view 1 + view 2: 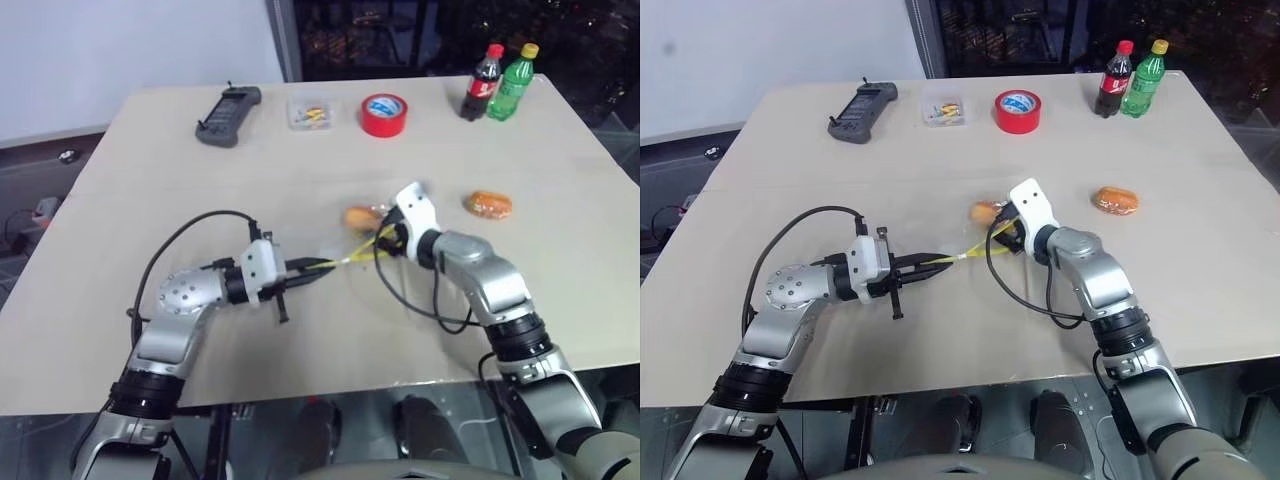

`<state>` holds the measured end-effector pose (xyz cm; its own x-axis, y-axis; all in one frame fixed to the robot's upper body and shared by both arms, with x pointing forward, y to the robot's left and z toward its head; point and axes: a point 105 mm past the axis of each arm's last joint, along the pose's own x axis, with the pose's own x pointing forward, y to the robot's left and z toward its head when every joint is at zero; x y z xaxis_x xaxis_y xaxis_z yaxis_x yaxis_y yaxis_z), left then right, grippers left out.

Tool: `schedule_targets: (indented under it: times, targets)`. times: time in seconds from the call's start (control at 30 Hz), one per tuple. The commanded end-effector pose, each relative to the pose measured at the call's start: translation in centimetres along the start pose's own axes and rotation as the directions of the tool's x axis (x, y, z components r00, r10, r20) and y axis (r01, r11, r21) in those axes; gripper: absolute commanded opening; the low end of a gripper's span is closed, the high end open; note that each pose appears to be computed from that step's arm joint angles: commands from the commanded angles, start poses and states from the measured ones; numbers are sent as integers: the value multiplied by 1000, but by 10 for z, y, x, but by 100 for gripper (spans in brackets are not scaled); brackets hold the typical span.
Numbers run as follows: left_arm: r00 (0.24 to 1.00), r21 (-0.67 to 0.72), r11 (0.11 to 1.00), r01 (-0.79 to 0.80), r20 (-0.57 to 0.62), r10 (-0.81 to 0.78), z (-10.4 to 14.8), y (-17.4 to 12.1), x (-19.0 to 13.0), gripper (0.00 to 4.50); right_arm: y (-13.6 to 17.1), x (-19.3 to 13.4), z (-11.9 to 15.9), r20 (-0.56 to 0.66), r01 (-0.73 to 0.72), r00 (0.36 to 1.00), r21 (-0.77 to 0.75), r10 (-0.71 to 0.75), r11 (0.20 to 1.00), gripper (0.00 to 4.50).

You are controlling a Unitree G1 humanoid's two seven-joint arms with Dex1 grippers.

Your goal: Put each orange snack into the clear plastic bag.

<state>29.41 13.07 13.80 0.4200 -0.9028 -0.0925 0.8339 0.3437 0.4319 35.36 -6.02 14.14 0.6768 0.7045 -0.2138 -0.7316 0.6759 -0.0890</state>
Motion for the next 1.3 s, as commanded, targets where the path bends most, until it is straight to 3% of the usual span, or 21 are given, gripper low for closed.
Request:
schedule_targets:
  times: [0.03, 0.13, 0.27, 0.3, 0.37, 0.47, 0.6, 0.8, 0.9, 0.97, 1.0, 1.03, 1.17, 1.3]
  targets:
    - [988, -14, 988, -153, 0, 153, 4, 23, -6, 0, 20, -49, 31, 118, -185, 974, -97, 196, 978, 298]
    - [979, -15, 979, -201, 10, 201, 9, 32, -3, 0, 6, -71, 39, 173, -189, 964, -96, 204, 977, 298]
    - [977, -5, 977, -211, 11, 211, 12, 35, -2, 0, -29, -80, 49, 197, -53, 976, -179, 89, 982, 412]
    - [976, -3, 977, -215, 15, 215, 14, 36, -2, 0, -50, -80, 49, 181, 59, 983, -211, -21, 976, 445]
    - [974, 1, 975, -224, 21, 224, 18, 38, -2, 0, -97, -80, 35, 88, 246, 969, -368, -230, 897, 445]
    - [974, 8, 974, -228, 20, 228, 21, 38, -2, 0, -138, -81, 2, -67, 255, 936, -550, -346, 795, 445]
    - [973, 15, 973, -229, 13, 229, 22, 35, -4, 0, -166, -79, -33, -175, 229, 898, -595, -403, 770, 445]
    - [968, 17, 968, -250, 20, 250, 26, 31, -10, 0, -174, -82, -58, -242, 219, 896, -486, -371, 846, 445]
    - [964, 26, 964, -264, 28, 263, 29, 29, -13, 0, -177, -83, -59, -231, 240, 896, -466, -379, 852, 372]
    - [960, 59, 959, -278, 39, 277, 34, 28, -16, 0, -175, -83, -59, -223, 236, 903, -455, -366, 859, 274]
    - [958, 78, 955, -287, 41, 285, 35, 28, -17, 0, -175, -83, -59, -218, 239, 905, -451, -366, 860, 252]
    - [956, 96, 951, -294, 39, 291, 36, 28, -18, 0, -175, -83, -58, -215, 240, 906, -451, -365, 860, 197]
    - [950, 140, 940, -311, 22, 311, 32, 26, -20, 0, -171, -83, -41, -145, 246, 933, -414, -330, 877, 57]
    - [950, 136, 940, -312, 19, 313, 31, 26, -15, 0, -121, -77, -7, -34, 72, 996, -303, -86, 950, 57]
